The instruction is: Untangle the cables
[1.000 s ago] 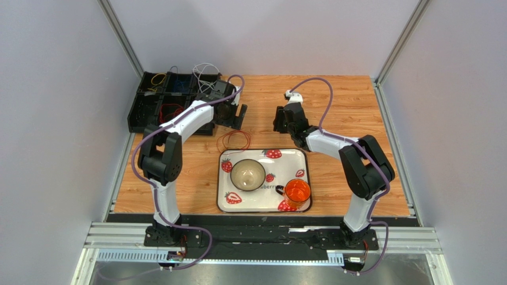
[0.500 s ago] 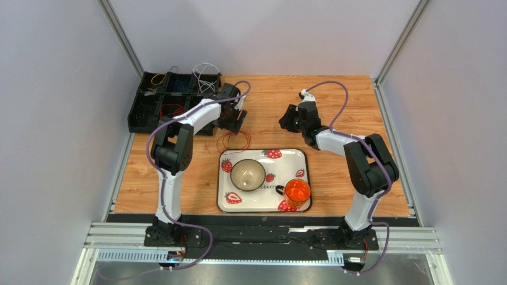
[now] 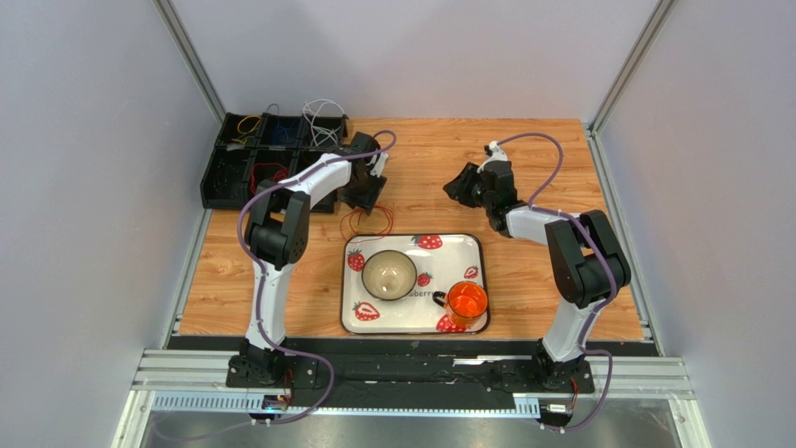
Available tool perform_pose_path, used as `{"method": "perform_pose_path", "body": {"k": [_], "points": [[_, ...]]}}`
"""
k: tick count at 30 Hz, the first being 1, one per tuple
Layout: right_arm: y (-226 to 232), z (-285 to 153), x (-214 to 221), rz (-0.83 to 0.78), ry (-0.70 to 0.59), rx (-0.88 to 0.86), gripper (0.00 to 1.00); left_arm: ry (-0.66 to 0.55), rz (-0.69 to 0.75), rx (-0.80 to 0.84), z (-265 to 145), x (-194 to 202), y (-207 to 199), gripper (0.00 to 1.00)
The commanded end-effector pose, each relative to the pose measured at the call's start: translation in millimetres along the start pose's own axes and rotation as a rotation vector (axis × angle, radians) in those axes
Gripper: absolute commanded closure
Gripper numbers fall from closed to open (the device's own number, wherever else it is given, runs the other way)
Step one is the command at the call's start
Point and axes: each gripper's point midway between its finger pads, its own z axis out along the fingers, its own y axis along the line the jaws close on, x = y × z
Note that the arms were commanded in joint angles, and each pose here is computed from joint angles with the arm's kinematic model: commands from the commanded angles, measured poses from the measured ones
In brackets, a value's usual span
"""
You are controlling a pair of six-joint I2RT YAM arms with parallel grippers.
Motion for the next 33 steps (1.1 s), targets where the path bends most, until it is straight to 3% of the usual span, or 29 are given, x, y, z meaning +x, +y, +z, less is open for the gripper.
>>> {"method": "perform_pose_path", "body": {"k": [1, 8, 12, 13, 16, 18, 33], "points": [[24.6, -3.6, -16.1, 0.001, -0.053, -0.105, 0.63, 0.0, 0.018, 0.021, -4.3, -5.0, -5.0, 0.41], [24.5, -4.3, -15.7, 0.003, -0.052, -0.108, 0.64, 0.009, 0.021, 0.029, -2.6, -5.3, -6.2, 0.51], [24.9, -4.3, -16.3, 0.002, -0.053, -0.109, 0.64, 0.022, 0.024, 0.039, 0.5, -3.4, -8.5, 0.65], [25.4, -4.6, -16.8, 0.004, -0.054, -0.11, 0.64, 0.024, 0.022, 0.034, 1.2, -3.4, -7.0, 0.8], [24.6, -4.4, -16.6, 0.004, -0.053, -0.11, 0.65, 0.029, 0.022, 0.036, 1.3, -3.3, -7.3, 0.88], [24.9, -4.0, -15.9, 0.004, -0.052, -0.111, 0.65, 0.027, 0.022, 0.036, 0.7, -3.7, -7.3, 0.98], [22.8, -2.6, -16.3, 0.017, -0.05, -0.114, 0.66, -0.103, -0.026, 0.124, -49.8, -36.8, -24.5, 1.0]]}}
